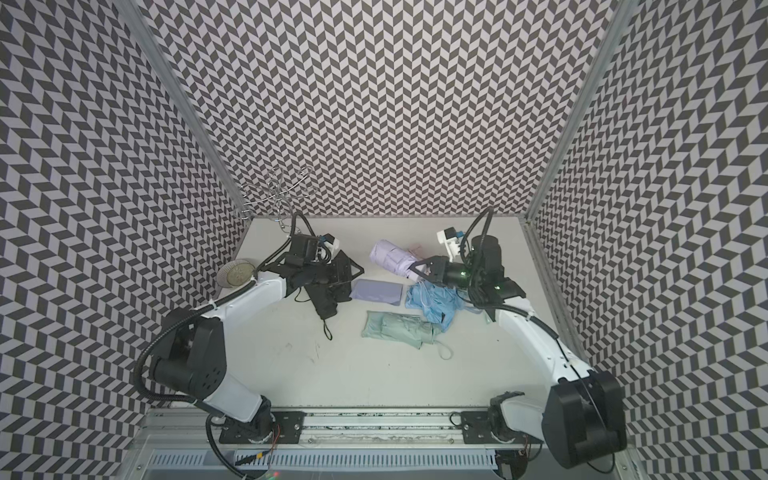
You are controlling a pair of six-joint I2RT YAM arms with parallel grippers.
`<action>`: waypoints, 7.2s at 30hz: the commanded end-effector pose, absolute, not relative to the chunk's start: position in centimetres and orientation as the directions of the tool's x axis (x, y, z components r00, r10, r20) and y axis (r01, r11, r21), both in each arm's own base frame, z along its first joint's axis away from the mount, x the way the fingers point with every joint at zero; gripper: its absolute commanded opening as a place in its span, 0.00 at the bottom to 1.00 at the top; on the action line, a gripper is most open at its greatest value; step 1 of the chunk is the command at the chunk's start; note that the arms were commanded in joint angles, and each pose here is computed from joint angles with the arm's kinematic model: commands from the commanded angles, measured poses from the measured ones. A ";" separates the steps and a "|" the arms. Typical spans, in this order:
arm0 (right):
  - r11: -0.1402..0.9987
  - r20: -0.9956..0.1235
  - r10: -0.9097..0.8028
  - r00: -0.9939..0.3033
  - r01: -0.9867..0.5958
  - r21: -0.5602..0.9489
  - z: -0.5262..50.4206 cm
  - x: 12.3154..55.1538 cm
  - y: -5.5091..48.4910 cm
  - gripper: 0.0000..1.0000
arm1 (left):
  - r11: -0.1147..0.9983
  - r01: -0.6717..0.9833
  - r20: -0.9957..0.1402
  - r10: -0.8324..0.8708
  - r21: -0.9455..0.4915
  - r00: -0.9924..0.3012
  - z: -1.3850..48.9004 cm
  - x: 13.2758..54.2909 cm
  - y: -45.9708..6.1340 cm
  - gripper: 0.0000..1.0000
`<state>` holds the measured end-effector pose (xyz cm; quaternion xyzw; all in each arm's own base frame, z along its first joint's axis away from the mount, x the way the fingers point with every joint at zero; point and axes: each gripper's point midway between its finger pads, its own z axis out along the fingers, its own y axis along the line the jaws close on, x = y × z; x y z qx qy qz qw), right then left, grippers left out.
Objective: Take umbrellas out of sleeves
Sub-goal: Place the umbrella sleeve at the center of the board, then place the umbrella in the umbrella sleeve, then pick up the umbrella from the center of the board.
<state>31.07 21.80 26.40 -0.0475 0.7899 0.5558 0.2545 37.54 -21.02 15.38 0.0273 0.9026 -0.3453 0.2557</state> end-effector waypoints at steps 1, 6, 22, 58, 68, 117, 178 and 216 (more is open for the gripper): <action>0.350 -0.508 0.174 -0.843 -0.429 0.833 26.6 31.3 22.4 0.04 | 0.787 0.207 -0.481 -0.127 -0.581 -0.867 15.6 36.2 -19.7 0.94; 0.343 -0.479 0.124 -0.869 -0.415 0.843 24.5 31.4 23.1 0.04 | 0.787 0.206 -0.496 -0.142 -0.581 -0.856 16.9 34.3 -18.9 0.94; 0.309 -0.406 -0.046 -0.913 -0.399 0.863 17.1 32.2 27.5 0.03 | 0.799 0.189 -0.517 -0.172 -0.571 -0.839 18.2 29.7 -15.8 0.96; 0.579 -0.625 -0.020 -0.780 -0.519 0.628 22.5 36.1 24.2 0.74 | 0.914 0.087 -0.527 -0.149 -0.396 -0.837 12.0 38.8 -15.4 1.00; 0.509 -0.613 -0.002 -0.790 -0.529 0.679 24.2 32.4 24.0 0.76 | 0.971 0.085 -0.546 -0.053 -0.224 -0.836 8.1 44.1 -15.3 1.00; 0.459 -0.622 -0.007 -0.783 -0.555 0.694 24.3 26.9 22.8 0.77 | 0.759 0.001 -0.407 -0.348 -0.651 -0.844 14.9 39.5 -19.9 0.14; 0.195 -0.602 -0.201 -0.773 -0.634 0.749 22.4 19.8 40.3 0.82 | 0.170 -0.292 0.040 -0.802 -0.941 -0.596 22.1 29.2 -17.1 0.12; 0.083 -0.577 -0.102 -0.810 -0.585 0.807 24.4 22.6 38.3 0.13 | 0.166 -0.304 0.062 -0.784 -0.938 -0.618 20.6 29.8 -17.8 0.99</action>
